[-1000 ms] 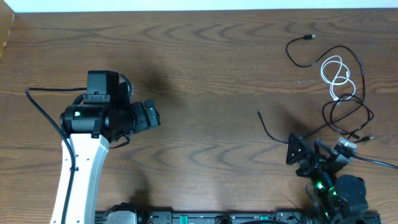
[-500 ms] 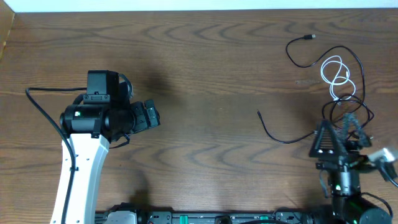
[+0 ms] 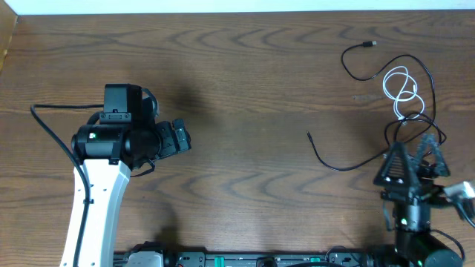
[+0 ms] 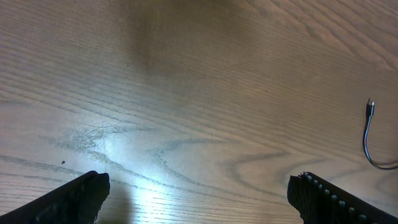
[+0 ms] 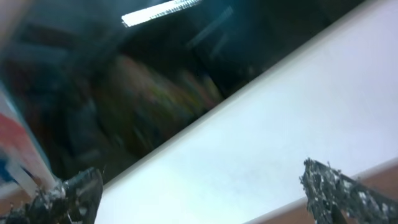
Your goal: Untangle cables
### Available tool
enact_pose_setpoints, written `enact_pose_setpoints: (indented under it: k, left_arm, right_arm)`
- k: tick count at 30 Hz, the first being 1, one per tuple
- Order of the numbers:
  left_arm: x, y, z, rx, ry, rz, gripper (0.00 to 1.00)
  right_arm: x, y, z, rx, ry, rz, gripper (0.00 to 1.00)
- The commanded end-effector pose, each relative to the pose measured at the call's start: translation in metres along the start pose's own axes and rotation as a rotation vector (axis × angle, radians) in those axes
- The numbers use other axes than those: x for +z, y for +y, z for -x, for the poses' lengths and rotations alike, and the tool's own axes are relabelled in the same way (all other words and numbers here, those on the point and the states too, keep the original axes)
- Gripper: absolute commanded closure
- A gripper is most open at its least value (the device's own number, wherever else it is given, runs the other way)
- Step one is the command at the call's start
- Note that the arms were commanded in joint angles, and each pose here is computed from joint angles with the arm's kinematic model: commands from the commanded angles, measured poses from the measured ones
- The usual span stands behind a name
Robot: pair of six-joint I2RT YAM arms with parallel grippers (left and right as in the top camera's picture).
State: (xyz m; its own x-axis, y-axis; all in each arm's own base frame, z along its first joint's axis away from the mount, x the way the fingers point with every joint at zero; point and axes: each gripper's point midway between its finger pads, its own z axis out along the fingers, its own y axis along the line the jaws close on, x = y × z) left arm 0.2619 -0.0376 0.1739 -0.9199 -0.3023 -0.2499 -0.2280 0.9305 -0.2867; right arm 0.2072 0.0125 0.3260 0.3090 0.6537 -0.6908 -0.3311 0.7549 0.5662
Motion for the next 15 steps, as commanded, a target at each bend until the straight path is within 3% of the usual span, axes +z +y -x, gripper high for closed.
enact_pose_setpoints:
  k: [1, 5, 11, 15]
  left_arm:
    - [-0.003, 0.001, 0.003, 0.008, -0.012, 0.004, 0.02]
    - [-0.003, 0.001, 0.002, 0.008, -0.012, 0.004, 0.02]
    - [-0.003, 0.001, 0.003, 0.008, -0.012, 0.004, 0.02]
    - [-0.003, 0.001, 0.003, 0.008, -0.012, 0.004, 0.02]
  right_arm:
    - [-0.004, -0.032, -0.034, -0.003, 0.061, -0.07, 0.01]
    - [-0.013, -0.064, -0.073, -0.009, 0.163, -0.152, 0.01]
    - [-0.017, -0.073, -0.084, -0.01, 0.21, -0.19, 0.01]
    - [-0.032, -0.098, -0.115, -0.01, 0.349, -0.302, 0.01]
